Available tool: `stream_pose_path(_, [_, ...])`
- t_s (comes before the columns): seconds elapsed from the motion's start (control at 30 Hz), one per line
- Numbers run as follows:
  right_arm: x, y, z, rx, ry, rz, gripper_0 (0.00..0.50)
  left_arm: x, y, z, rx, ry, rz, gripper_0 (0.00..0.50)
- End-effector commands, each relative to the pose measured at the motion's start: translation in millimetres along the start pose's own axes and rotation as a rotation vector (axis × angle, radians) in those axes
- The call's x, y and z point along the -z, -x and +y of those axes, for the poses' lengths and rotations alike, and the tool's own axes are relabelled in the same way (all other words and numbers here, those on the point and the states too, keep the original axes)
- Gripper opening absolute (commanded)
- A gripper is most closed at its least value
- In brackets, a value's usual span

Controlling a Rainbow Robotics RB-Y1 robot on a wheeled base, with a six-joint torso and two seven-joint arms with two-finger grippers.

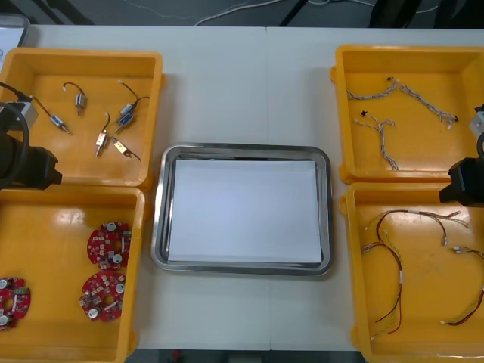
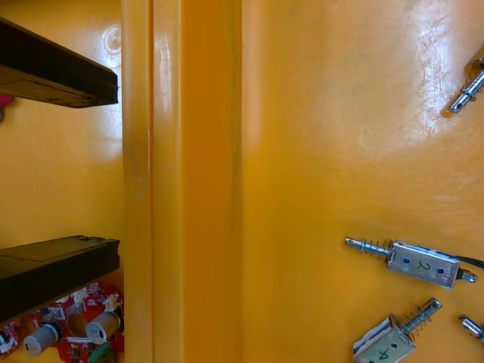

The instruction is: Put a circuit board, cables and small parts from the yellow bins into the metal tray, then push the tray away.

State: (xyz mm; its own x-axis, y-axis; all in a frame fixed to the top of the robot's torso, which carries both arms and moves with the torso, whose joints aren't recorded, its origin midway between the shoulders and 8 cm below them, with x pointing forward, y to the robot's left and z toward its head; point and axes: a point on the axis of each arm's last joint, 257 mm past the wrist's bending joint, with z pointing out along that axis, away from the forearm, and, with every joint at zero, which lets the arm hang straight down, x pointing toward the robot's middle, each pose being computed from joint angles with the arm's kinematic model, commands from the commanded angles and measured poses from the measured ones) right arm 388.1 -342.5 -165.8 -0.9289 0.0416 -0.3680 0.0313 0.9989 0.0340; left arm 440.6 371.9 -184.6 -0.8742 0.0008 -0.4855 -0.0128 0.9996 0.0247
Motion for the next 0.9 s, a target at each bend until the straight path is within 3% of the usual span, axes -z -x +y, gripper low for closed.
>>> stream_pose_path(0.03, [4.2,3.8,-4.3,0.004,0.000,-0.023,0.500,1.3,0.3,3.9,-0.088,0.005,-0.017,0.500])
stream_pose_path(0.4, [4.2,3.8,-4.3,0.004,0.000,-0.023,0.500,1.3,0.3,3.9,-0.088,0.005,-0.017,0.500])
stream_pose_path(0.43, [-10.6,-15.8,-7.1,-0.015,0.003,0.038,0.500,1.3,0.3,3.9,-0.088,0.005,-0.017,0.500])
stream_pose_path(0.53, [-11.2,-17.9,-12.3,-0.026,-0.004,0.041,0.500,1.3,0.3,3.9,-0.088,0.005,-0.017,0.500])
stream_pose_path(0.57, [-11.4,-18.8,-14.1,-0.029,-0.007,0.043,0.500,-15.1,-22.0,-3.9,-0.069,-0.024,0.032,0.500])
stream_pose_path(0.6, [-11.2,-19.8,-14.6,-0.032,-0.006,0.045,0.500,-16.5,-23.6,-4.4,-0.066,-0.027,0.035,0.500])
stream_pose_path(0.9, [-8.8,-40.5,-46.9,-0.132,-0.023,0.066,0.500,-5.1,-18.1,-0.9,-0.080,-0.020,0.016,0.500])
